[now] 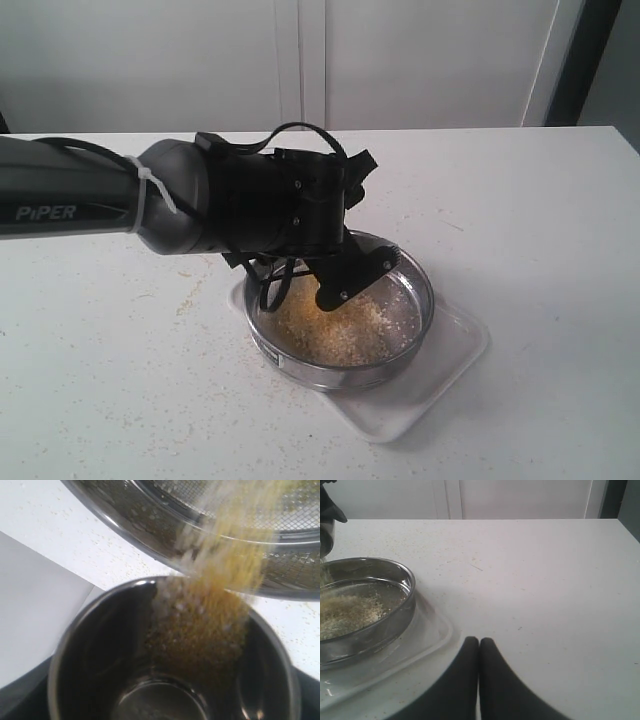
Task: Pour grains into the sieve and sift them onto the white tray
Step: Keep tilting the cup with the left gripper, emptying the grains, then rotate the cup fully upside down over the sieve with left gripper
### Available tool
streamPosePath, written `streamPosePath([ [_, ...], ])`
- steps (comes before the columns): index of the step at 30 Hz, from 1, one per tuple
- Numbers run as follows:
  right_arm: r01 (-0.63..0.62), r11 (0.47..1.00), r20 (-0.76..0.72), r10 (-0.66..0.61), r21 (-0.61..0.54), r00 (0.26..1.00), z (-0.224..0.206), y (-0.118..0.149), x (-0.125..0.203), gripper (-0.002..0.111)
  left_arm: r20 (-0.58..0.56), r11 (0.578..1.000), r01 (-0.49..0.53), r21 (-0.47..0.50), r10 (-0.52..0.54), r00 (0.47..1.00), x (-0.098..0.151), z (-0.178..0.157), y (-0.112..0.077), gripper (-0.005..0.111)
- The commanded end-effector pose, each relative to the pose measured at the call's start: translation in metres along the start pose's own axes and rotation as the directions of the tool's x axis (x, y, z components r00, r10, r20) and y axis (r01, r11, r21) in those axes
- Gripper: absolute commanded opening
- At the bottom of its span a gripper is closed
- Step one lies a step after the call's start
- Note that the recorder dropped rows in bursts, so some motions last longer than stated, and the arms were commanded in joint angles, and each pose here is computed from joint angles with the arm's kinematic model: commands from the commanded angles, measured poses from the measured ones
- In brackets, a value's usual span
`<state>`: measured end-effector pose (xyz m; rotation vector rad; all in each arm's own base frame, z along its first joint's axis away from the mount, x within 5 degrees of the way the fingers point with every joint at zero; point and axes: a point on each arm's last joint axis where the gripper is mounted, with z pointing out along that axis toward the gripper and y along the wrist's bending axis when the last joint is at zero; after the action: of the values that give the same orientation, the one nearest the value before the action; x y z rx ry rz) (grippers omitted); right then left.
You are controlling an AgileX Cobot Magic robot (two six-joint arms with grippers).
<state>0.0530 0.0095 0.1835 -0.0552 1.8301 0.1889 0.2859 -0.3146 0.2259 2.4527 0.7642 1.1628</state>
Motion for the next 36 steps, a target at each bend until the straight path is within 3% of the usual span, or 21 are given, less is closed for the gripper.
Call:
streamPosePath([
  [1,0.005,1.000,0.007,-0.005,0.000,1.000,0.000,0.000,0.001,0.000,-0.019,1.000,-0.013,-0.014,0.013,1.000,0.002,-0.006,0.004,0.000],
  [16,0.006,1.000,0.007,-0.006,0.001,1.000,0.000,0.000,0.001,0.000,-0.067,0.999,0.036,-0.011,-0.036,0.997,0.001,-0.009,0.004,0.000],
  [25,0.006,1.000,0.007,-0.006,0.001,1.000,0.000,0.000,0.001,0.000,-0.187,0.997,0.028,-0.066,-0.040,0.982,-0.021,0.000,0.007,0.000],
  [32,0.006,1.000,0.007,-0.006,0.001,1.000,0.000,0.000,0.001,0.000,-0.252,1.000,0.006,-0.021,-0.011,0.968,-0.028,0.011,0.000,0.000],
  [36,0.006,1.000,0.007,-0.006,0.001,1.000,0.000,0.000,0.001,0.000,-0.337,0.996,0.020,-0.092,-0.050,0.940,-0.029,0.010,0.004,0.000],
])
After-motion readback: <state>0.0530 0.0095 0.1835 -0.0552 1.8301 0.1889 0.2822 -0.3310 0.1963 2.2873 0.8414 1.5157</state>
